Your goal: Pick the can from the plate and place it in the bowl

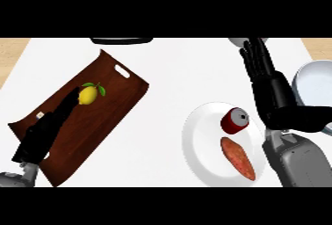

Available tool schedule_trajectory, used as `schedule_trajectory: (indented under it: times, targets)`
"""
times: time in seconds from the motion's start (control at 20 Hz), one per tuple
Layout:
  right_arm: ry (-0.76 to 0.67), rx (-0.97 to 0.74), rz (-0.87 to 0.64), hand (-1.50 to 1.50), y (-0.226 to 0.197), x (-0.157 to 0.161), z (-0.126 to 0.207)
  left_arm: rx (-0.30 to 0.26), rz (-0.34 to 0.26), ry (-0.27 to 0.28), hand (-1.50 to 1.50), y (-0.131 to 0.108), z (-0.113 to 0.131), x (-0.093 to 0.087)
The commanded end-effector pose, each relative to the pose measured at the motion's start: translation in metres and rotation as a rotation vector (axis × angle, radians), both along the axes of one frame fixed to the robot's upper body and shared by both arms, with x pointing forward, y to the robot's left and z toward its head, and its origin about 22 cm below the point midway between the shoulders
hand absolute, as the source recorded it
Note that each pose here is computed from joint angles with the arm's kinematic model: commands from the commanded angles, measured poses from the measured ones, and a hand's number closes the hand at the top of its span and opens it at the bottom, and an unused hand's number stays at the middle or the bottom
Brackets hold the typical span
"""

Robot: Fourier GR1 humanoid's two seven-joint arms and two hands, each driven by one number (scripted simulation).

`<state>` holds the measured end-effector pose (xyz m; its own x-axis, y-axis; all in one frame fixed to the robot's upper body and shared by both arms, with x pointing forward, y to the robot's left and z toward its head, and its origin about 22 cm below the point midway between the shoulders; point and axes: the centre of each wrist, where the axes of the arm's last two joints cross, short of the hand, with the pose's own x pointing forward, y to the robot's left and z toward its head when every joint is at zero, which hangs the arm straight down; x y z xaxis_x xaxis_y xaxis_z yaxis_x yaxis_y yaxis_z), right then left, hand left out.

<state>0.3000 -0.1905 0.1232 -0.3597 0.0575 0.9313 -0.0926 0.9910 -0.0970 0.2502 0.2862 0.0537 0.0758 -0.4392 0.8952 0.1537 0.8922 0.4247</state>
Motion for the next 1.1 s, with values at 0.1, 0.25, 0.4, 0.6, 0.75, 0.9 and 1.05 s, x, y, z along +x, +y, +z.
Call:
schedule_trajectory:
  times: [0.1,0.25,0.4,0.6,0.75,0.9,1.05]
  targets:
    - [-0.106,-0.15,-0.038,1.5,-0.043,-0.007,0.012,-0.065,0.147,-0.083,0.0,0.011,0.002,0.012]
    - [-0.227,-0.321,-0.11,1.5,-0.081,-0.006,0.053,-0.133,0.3,-0.226,0.0,0.03,0.023,0.018]
    - [0.278,-0.72,-0.522,-1.5,-0.148,-0.024,-0.026,-0.136,0.32,-0.161,0.0,0.03,0.01,0.01]
    - [0.189,-0.627,-0.607,-1.5,-0.098,-0.079,-0.056,-0.172,0.337,-0.156,0.0,0.036,0.008,0.006]
    - [0.201,-0.704,-0.589,-1.5,-0.078,-0.123,-0.068,-0.187,0.321,-0.155,0.0,0.034,0.01,0.007]
    - [0.241,-0.72,-0.649,-1.5,-0.071,-0.146,-0.043,-0.172,0.297,-0.179,0.0,0.044,0.005,0.011]
    - [0.273,-0.681,-0.701,-1.5,-0.062,-0.141,-0.013,-0.179,0.279,-0.178,0.0,0.025,0.001,0.018]
